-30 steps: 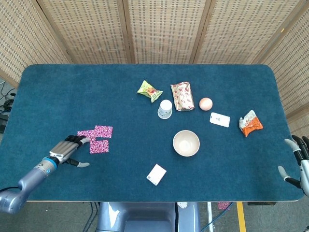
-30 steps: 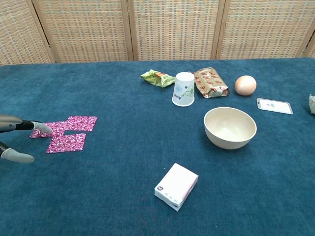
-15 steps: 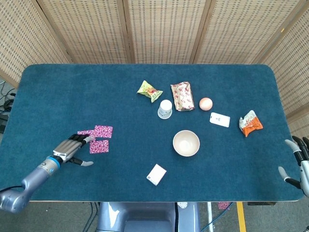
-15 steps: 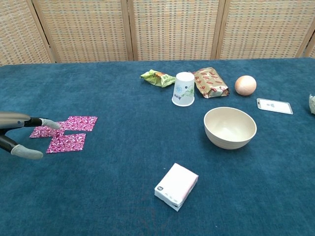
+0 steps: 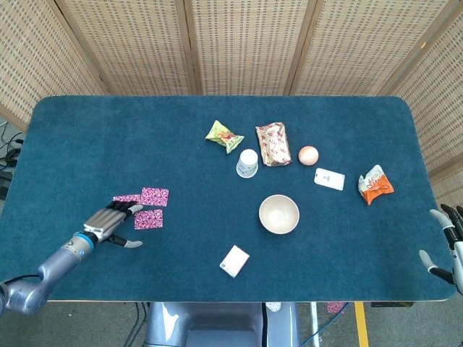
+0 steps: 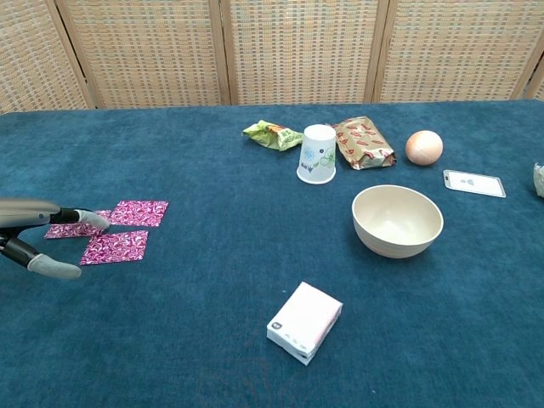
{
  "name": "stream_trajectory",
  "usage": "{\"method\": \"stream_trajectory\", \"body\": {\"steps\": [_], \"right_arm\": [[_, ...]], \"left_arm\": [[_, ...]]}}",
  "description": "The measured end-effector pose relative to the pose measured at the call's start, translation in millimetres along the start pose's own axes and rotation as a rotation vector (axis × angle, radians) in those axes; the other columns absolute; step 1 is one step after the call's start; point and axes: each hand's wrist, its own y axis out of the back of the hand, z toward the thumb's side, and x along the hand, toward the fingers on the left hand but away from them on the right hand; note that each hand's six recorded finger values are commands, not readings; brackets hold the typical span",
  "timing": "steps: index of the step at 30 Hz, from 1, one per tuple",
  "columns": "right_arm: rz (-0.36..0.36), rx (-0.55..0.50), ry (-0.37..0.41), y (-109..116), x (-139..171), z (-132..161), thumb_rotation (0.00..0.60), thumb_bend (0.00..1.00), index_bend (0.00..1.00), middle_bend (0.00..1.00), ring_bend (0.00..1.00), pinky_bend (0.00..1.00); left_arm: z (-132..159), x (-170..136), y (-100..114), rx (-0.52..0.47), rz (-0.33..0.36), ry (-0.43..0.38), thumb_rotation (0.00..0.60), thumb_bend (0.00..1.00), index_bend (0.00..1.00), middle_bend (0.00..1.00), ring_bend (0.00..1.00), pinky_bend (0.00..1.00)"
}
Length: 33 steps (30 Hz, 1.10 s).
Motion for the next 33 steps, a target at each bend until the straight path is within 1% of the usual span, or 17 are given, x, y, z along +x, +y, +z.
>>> {"method": "stream_trajectory", "body": {"steps": [4, 7, 10, 13, 17, 20, 21, 22, 24, 26, 29, 33], "right_arm": [[0.0, -0.002, 0.001, -1, 0, 0, 0.6, 0.34, 0.16, 0.12, 0.0, 0.0], [-0.001, -0.003, 0.002, 0, -1, 1, 0.6, 0.34, 0.16, 0.12, 0.0, 0.0], [-0.001, -0.002, 0.002, 0, -1, 1, 0.6, 0.34, 0.16, 0.12, 0.0, 0.0], [-0.002, 0.0, 0.005, 0, 0, 1, 0.6, 0.34, 0.16, 0.12, 0.0, 0.0], [-0.003, 0.001, 0.006, 1, 0, 2, 0.6, 0.34, 0.16, 0.12, 0.0, 0.0], [-0.003, 0.001, 0.005, 0, 0, 2, 0.6, 0.34, 0.16, 0.12, 0.0, 0.0], [-0.002, 0.001, 0.005, 0, -1, 2, 0.6, 0.34, 0.16, 0.12, 0.0, 0.0], [-0.002, 0.0, 0.006, 0, -1, 2, 0.6, 0.34, 0.16, 0.12, 0.0, 0.0], [-0.005, 0.0, 0.007, 1, 0, 2, 0.6, 0.34, 0.16, 0.12, 0.0, 0.0], [-0.006, -0.001, 0.006, 2, 0, 2, 0.6, 0.34, 0.16, 0.12, 0.0, 0.0], [-0.006, -0.001, 0.004, 1, 1, 2, 0.6, 0.34, 0.16, 0.12, 0.0, 0.0], [-0.008, -0.003, 0.003, 2, 0, 1, 0.6, 0.34, 0.16, 0.12, 0.0, 0.0]], "left_arm": [[-8, -7, -2, 0.003, -0.005, 0.016, 0.21, 0.01, 0.05, 0.0, 0.0, 0.0], [-13, -13, 0, -0.004, 0.008, 0.028, 0.211, 0.01, 0.05, 0.0, 0.0, 0.0], [-16, -17, 6, -0.015, 0.041, 0.033, 0.214, 0.01, 0.05, 0.0, 0.0, 0.0], [-18, -21, 16, -0.002, 0.084, 0.038, 0.229, 0.02, 0.05, 0.0, 0.0, 0.0], [-19, -24, 28, 0.057, 0.13, 0.044, 0.305, 0.04, 0.06, 0.0, 0.0, 0.0], [-17, -24, 41, 0.115, 0.175, 0.048, 0.38, 0.07, 0.09, 0.01, 0.0, 0.0], [-16, -24, 45, 0.135, 0.188, 0.049, 0.407, 0.08, 0.12, 0.02, 0.0, 0.0], [-15, -23, 49, 0.157, 0.2, 0.051, 0.423, 0.09, 0.13, 0.04, 0.0, 0.0], [-13, -20, 58, 0.209, 0.229, 0.058, 0.456, 0.13, 0.17, 0.09, 0.02, 0.0], [-10, -16, 67, 0.255, 0.255, 0.065, 0.462, 0.16, 0.2, 0.11, 0.03, 0.0], [-5, -9, 78, 0.301, 0.282, 0.074, 0.462, 0.2, 0.22, 0.12, 0.03, 0.0], [2, 5, 87, 0.339, 0.292, 0.084, 0.463, 0.24, 0.23, 0.12, 0.04, 0.0]]}}
